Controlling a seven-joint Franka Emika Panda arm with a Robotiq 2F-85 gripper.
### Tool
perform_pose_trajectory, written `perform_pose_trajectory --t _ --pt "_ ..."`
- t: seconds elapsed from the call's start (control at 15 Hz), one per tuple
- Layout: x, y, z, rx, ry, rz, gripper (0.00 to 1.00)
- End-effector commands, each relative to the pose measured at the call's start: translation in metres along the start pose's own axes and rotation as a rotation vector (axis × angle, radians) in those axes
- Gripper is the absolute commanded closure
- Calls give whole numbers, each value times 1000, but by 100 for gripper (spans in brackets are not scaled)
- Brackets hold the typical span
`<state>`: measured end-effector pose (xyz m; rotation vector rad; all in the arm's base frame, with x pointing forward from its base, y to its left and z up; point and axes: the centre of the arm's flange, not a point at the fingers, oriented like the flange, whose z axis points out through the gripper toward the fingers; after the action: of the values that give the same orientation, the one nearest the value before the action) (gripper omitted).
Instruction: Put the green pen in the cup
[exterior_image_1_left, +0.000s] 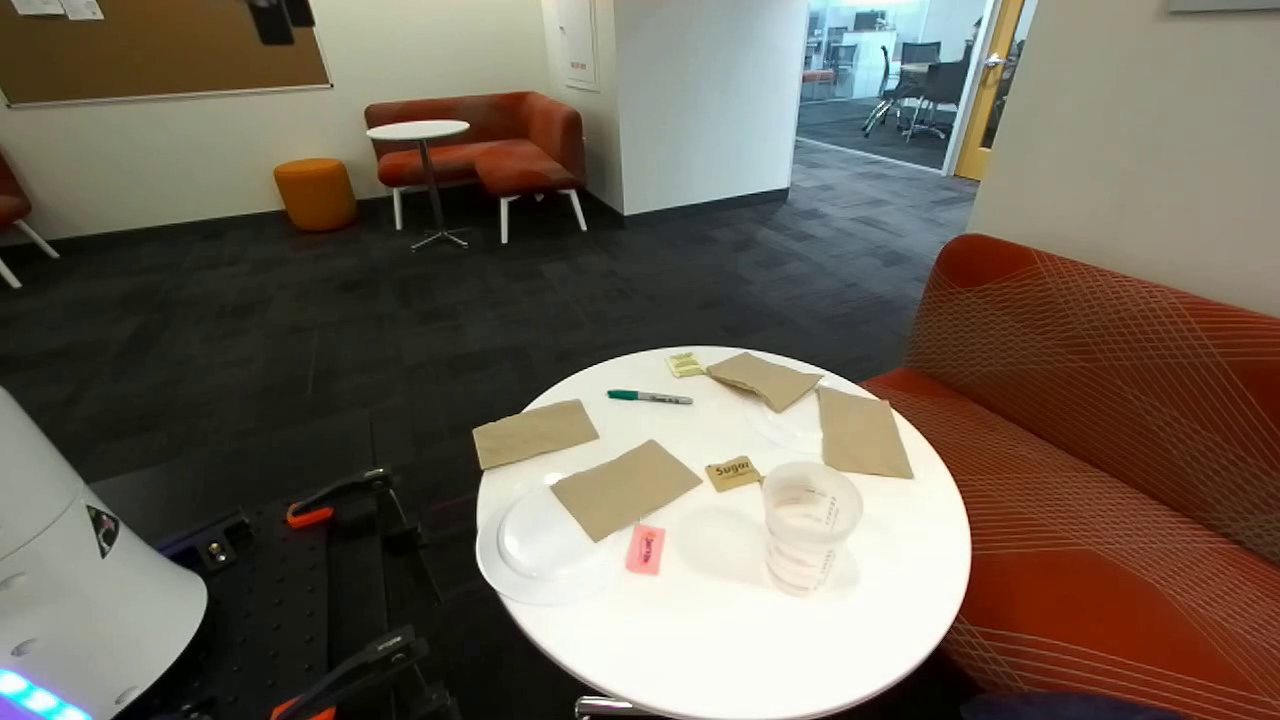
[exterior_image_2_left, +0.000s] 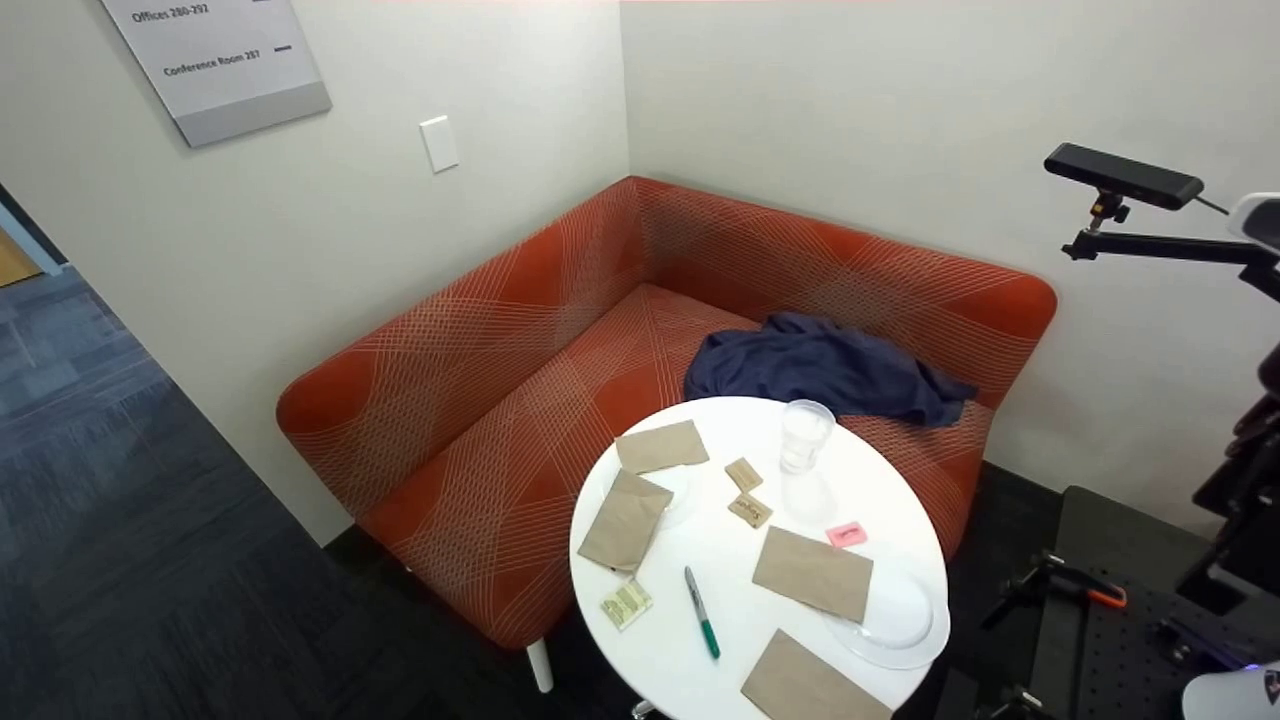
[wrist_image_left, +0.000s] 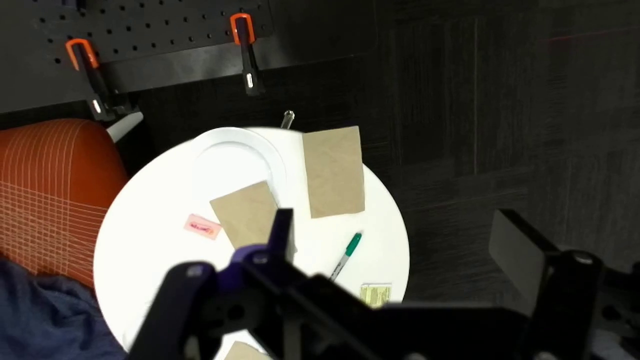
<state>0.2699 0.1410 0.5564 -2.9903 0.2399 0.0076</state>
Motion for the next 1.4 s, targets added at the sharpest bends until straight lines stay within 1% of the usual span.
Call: perform_pose_trajectory --t 0.0,0.27,0.47,0.8,0.93,1.13,1.33 --pt "35 -3 9 0 17 66 0" --pt "74 -3 32 -1 40 129 0" --pt "100 -8 54 -8 83 191 0" --pt "130 -18 88 -17 116 275 0" --pt "141 -20 104 -31 109 304 0" --pt "155 -23 130 -35 74 326 0" --pt "163 -25 154 -45 56 340 0"
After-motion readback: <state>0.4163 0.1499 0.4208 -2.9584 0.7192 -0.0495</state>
